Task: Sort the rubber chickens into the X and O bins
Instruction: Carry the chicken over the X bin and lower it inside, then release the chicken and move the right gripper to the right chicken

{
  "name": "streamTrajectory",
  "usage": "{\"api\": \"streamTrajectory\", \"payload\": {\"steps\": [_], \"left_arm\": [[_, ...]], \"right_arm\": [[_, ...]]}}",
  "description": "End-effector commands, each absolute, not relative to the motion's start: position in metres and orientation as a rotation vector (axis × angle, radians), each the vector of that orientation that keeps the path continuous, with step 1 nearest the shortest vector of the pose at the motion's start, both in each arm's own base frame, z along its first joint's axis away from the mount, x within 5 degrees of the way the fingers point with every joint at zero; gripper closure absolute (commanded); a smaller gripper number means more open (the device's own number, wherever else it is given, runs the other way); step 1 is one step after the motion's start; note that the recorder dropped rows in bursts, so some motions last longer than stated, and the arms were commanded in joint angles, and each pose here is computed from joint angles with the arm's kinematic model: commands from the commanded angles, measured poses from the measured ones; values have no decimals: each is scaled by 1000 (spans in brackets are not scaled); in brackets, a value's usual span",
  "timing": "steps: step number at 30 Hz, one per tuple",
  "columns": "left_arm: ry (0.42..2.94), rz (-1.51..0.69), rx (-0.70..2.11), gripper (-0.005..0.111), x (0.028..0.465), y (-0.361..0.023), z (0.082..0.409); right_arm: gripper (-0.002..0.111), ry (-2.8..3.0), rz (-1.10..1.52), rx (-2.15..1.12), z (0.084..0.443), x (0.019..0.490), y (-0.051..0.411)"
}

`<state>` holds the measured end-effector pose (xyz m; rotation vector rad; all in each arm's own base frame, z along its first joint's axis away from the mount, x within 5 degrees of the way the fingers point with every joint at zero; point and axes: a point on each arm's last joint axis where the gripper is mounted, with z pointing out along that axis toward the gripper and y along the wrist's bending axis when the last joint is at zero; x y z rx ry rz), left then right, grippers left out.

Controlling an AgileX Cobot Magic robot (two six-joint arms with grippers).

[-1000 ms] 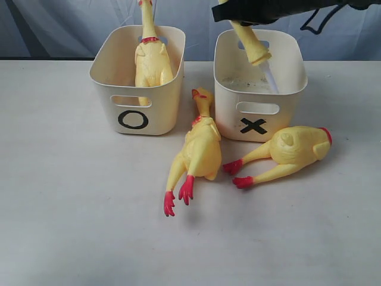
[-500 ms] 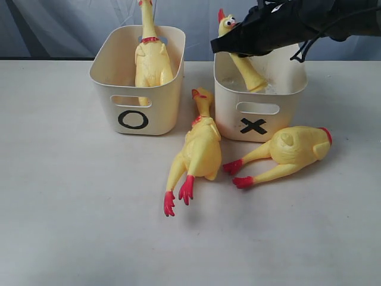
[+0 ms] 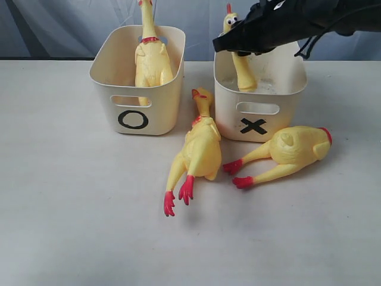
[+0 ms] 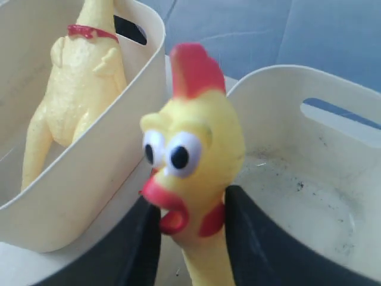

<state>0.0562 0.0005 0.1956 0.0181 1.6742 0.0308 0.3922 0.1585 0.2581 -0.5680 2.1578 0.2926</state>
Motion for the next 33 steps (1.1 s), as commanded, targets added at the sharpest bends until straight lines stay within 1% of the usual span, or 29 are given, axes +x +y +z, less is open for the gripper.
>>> {"api": "streamTrajectory", "payload": {"steps": [1, 3, 5, 8, 10, 16, 19, 22, 26, 28, 32, 33], "left_arm": [[1666, 26, 16, 107, 56, 0, 197], [1666, 26, 16, 107, 56, 0, 197], [1666, 26, 16, 107, 56, 0, 197], [1666, 26, 16, 107, 56, 0, 197], [1666, 26, 16, 107, 56, 0, 197], [1666, 26, 16, 107, 56, 0, 197], [1666, 26, 16, 107, 56, 0, 197], [1666, 26, 16, 107, 56, 0, 197], [1666, 26, 16, 107, 56, 0, 197], [1664, 26, 16, 107, 56, 0, 197], [1664, 26, 16, 107, 56, 0, 197], [1664, 26, 16, 107, 56, 0, 197]], "right_arm": [[76, 2111, 225, -652, 288, 378, 150], [75, 2115, 212, -647, 300, 370, 146], [71, 2119, 182, -658, 306, 366, 143], [65, 2135, 164, -638, 308, 365, 140], [64, 2145, 151, -627, 305, 366, 139], [64, 2188, 154, -596, 286, 376, 142], [64, 2190, 141, -607, 284, 377, 142], [64, 2214, 84, -669, 284, 374, 138], [64, 2317, -61, -809, 285, 361, 127], [66, 2343, -71, -811, 288, 357, 122], [75, 2368, -45, -842, 301, 342, 123], [75, 2373, -45, -858, 305, 336, 123]]}}
